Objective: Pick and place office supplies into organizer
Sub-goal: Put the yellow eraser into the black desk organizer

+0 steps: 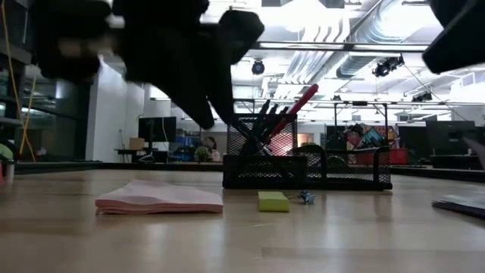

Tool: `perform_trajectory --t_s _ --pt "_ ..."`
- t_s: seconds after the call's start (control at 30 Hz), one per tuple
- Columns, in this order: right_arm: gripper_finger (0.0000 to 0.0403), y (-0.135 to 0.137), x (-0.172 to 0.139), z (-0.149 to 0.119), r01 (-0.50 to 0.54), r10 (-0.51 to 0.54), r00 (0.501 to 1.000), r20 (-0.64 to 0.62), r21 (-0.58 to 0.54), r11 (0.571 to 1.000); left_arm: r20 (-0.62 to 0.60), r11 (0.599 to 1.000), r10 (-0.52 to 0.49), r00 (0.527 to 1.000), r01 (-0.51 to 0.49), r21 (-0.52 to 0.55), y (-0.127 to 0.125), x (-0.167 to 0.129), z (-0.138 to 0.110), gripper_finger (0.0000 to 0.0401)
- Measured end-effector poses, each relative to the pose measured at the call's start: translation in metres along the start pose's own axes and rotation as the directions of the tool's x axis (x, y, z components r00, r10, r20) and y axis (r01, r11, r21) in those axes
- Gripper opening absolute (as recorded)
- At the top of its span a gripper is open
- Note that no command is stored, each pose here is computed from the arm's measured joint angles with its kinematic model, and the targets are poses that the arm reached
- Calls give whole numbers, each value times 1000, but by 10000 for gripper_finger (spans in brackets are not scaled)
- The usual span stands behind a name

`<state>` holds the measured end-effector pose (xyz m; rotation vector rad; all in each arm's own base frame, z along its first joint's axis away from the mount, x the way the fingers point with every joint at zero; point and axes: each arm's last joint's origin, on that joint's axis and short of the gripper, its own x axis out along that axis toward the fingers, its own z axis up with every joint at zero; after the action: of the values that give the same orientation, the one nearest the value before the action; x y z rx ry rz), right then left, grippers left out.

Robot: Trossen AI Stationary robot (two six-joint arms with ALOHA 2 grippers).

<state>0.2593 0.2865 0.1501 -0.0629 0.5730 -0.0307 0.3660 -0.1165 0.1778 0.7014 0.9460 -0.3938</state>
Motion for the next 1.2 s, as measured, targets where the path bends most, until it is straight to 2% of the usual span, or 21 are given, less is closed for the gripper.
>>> perform_trajectory --t_s 0.1,0.17,0.27,0.33,0.4,0.5,0.6,0.67,0.73,0.83,0.9,0.97,1.03,1.13,1.2 --pt "156 -1 1 1 -2 2 1000 5 -5 1000 97 977 -79 992 96 -192 -1 1 6 75" --pt "156 -2 3 2 1 -2 1000 10 67 998 126 944 -85 988 120 -308 -2 2 7 62" --pt "159 -5 7 3 0 0 1000 -2 112 994 219 903 -85 972 169 -396 -7 1 12 37" --pt "158 -6 7 3 12 -13 1000 3 116 993 257 893 -44 965 153 -422 -13 5 11 15" --pt "156 -8 8 4 49 -53 998 26 121 991 219 874 14 976 94 -477 -20 5 3 4" --pt "152 -10 8 7 116 -127 989 77 135 984 202 813 113 973 26 -581 -24 0 -12 14" --pt "149 -14 11 9 168 -192 976 106 207 964 279 748 204 938 35 -663 -34 -5 -27 25" --pt "147 -18 13 10 179 -213 971 106 265 947 367 718 270 890 68 -693 -44 -12 -32 27" --pt "145 -23 18 12 188 -228 968 102 303 934 454 696 342 823 103 -711 -53 -24 -39 27" --pt "145 -30 25 18 181 -228 969 95 355 917 544 645 490 681 137 -752 -62 -37 -52 28" --pt "145 -35 31 25 145 -195 978 78 422 895 601 648 547 583 160 -745 -65 -45 -60 28" --pt "144 -42 38 31 118 -165 985 50 503 856 673 673 539 507 221 -706 -67 -52 -66 28" --pt "145 -52 48 35 89 -115 993 7 590 802 720 711 492 489 251 -657 -71 -52 -70 28" --pt "147 -74 64 39 90 -39 995 -86 723 685 721 717 489 491 245 -653 -70 -57 -75 28" --pt "149 -89 73 40 101 22 988 -150 762 639 727 717 498 473 247 -652 -70 -66 -81 28"
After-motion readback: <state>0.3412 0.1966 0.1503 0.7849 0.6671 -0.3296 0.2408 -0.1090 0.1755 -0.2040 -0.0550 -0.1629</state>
